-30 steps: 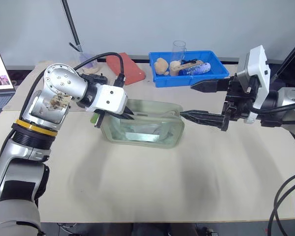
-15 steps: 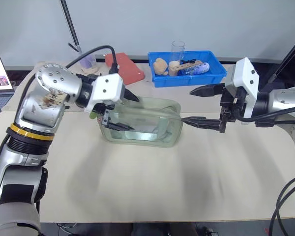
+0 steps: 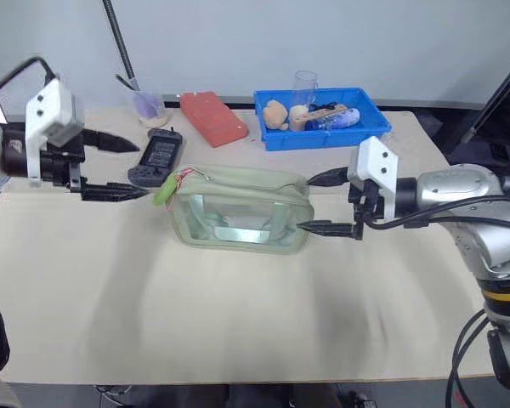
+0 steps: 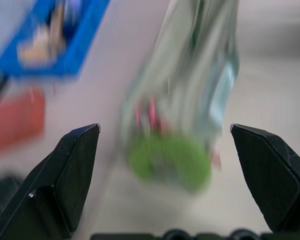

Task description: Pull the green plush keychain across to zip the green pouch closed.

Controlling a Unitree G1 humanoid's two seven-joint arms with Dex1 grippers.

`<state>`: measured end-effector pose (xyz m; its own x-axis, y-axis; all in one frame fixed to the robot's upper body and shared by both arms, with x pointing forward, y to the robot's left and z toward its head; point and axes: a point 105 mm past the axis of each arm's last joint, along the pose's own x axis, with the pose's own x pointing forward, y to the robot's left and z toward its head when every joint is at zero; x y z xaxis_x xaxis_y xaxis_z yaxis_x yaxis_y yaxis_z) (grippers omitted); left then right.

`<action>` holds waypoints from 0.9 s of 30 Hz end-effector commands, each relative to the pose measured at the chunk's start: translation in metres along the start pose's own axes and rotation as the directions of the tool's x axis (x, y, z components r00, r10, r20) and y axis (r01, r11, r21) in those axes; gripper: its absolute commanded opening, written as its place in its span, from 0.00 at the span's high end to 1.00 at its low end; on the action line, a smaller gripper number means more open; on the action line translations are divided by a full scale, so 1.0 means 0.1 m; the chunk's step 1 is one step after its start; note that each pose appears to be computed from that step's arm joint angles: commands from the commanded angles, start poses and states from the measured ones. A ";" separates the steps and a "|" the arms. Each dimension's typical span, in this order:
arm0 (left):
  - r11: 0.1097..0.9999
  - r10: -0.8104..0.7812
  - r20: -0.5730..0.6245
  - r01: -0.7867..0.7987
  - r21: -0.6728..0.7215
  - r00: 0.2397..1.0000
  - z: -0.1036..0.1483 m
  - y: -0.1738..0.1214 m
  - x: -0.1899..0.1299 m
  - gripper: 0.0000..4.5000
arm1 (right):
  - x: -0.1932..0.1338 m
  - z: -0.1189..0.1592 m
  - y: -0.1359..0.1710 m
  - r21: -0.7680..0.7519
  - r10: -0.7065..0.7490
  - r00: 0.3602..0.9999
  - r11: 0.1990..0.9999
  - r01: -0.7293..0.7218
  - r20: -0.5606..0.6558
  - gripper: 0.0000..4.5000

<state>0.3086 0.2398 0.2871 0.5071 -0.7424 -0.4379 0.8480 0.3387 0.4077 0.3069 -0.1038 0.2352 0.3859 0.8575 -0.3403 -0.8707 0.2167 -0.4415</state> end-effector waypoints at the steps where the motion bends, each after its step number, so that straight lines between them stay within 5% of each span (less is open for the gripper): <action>1: 0.999 0.027 0.057 -0.029 0.029 0.998 0.17 -0.10 -0.11 0.00 | 0.03 0.00 -0.01 -0.077 0.003 1.000 0.997 -0.003 -0.005 0.26; 11: 0.983 0.146 0.022 -0.143 -0.113 0.989 -0.22 -0.11 -0.19 0.00 | 0.07 -0.10 -0.05 -0.160 0.003 0.999 0.987 -0.008 -0.034 0.99; 27: 0.887 0.263 0.159 -0.174 -0.427 0.952 -0.57 0.07 0.15 0.00 | 0.07 -0.02 -0.02 -0.257 0.044 0.999 0.965 -0.047 -0.018 0.99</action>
<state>0.3312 0.2687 0.2239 0.6768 -0.6993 -0.2300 0.7310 0.6753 0.0980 0.3146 -0.0999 0.2206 0.3456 0.8506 -0.3964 -0.8075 0.0543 -0.5874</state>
